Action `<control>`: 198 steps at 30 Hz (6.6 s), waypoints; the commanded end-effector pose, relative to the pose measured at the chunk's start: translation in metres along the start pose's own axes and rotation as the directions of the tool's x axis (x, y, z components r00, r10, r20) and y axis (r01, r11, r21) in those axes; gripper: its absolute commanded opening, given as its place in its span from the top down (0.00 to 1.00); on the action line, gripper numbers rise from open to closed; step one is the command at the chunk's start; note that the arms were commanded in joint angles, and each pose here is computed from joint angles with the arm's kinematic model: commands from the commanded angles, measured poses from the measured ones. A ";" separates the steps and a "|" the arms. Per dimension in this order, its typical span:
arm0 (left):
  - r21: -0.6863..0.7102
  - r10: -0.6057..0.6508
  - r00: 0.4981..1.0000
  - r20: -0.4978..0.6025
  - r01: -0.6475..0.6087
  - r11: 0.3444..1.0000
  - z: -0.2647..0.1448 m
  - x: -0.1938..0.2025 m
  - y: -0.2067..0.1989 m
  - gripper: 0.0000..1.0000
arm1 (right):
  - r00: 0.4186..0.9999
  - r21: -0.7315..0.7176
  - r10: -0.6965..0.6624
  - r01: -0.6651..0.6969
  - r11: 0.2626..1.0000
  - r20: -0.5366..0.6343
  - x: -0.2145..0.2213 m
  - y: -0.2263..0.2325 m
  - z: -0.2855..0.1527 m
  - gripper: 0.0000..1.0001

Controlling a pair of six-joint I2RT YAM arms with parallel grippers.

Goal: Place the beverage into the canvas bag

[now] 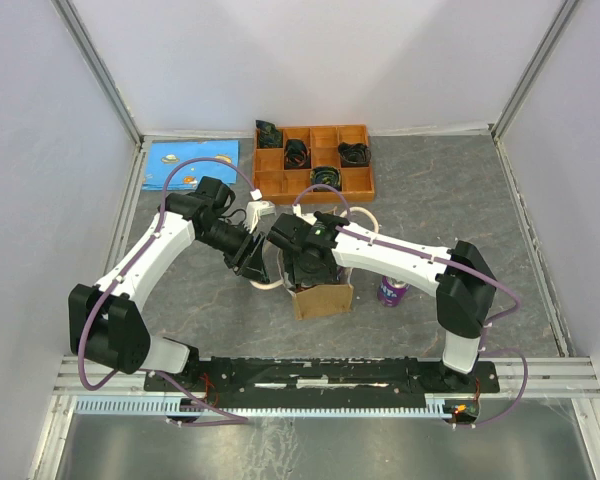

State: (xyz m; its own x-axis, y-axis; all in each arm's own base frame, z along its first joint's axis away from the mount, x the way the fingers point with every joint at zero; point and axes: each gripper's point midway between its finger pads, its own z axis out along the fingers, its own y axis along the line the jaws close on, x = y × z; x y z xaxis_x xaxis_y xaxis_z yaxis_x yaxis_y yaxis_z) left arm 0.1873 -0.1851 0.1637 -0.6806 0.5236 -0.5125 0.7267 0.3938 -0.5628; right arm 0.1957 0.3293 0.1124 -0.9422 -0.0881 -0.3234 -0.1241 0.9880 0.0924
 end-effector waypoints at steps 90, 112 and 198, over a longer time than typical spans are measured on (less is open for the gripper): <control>-0.224 0.839 0.539 0.072 -0.811 0.541 0.030 -0.045 -0.101 0.25 | 0.892 0.156 0.393 -0.431 0.889 0.225 0.008 -0.202 -0.092 0.14; -0.106 0.861 0.505 0.063 -0.855 0.508 0.084 0.006 -0.091 0.32 | 0.889 0.130 0.400 -0.433 0.892 0.221 0.003 -0.197 -0.091 0.14; -0.031 0.885 0.462 0.059 -0.885 0.464 0.090 0.030 -0.102 0.31 | 0.843 -0.198 0.324 -0.262 0.944 0.429 -0.148 -0.136 -0.187 1.00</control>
State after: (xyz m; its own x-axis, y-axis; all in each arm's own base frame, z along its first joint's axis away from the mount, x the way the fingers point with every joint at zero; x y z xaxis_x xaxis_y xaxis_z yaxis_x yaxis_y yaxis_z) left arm 0.0960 -0.2718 0.1437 0.2958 0.5868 -0.7537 0.9549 -0.2042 0.2157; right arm 0.2851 0.1380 0.2972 -0.7114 0.3246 -0.6234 0.2235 0.9454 0.2372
